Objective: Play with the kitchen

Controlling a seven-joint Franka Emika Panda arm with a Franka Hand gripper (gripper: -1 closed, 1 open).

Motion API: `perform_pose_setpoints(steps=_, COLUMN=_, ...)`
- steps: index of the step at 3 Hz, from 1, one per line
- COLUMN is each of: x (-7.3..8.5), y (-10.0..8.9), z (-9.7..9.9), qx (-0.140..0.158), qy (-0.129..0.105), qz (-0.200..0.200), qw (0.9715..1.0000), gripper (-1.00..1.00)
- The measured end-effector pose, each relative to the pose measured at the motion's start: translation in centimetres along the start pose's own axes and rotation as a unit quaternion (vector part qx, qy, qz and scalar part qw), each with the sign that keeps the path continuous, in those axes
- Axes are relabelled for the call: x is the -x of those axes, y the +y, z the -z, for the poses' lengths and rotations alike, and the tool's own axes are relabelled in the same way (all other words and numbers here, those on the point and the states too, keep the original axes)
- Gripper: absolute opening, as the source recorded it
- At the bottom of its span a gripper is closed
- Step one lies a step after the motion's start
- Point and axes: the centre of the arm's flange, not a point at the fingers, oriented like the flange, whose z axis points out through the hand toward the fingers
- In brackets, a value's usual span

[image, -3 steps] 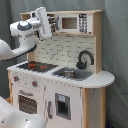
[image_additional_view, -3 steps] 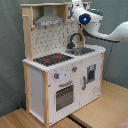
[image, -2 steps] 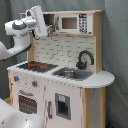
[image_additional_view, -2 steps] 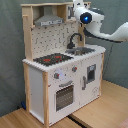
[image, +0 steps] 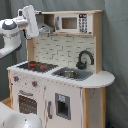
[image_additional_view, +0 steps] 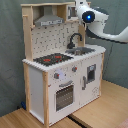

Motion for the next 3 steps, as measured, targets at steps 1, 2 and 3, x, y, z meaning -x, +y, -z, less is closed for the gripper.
perform_pose_setpoints(steps=1, x=0.6, y=-2.1, z=1.5, qx=-0.022, qy=-0.030, qz=0.003, qw=0.9993, gripper=1.00)
perform_pose_setpoints(steps=2, x=0.9, y=-4.5, z=2.3, qx=-0.060, qy=-0.054, qz=-0.007, qw=0.9967, gripper=1.00)
perform_pose_setpoints(steps=3, x=2.2, y=-6.1, z=1.4, qx=-0.095, qy=-0.093, qz=-0.024, qw=0.9908, gripper=1.00)
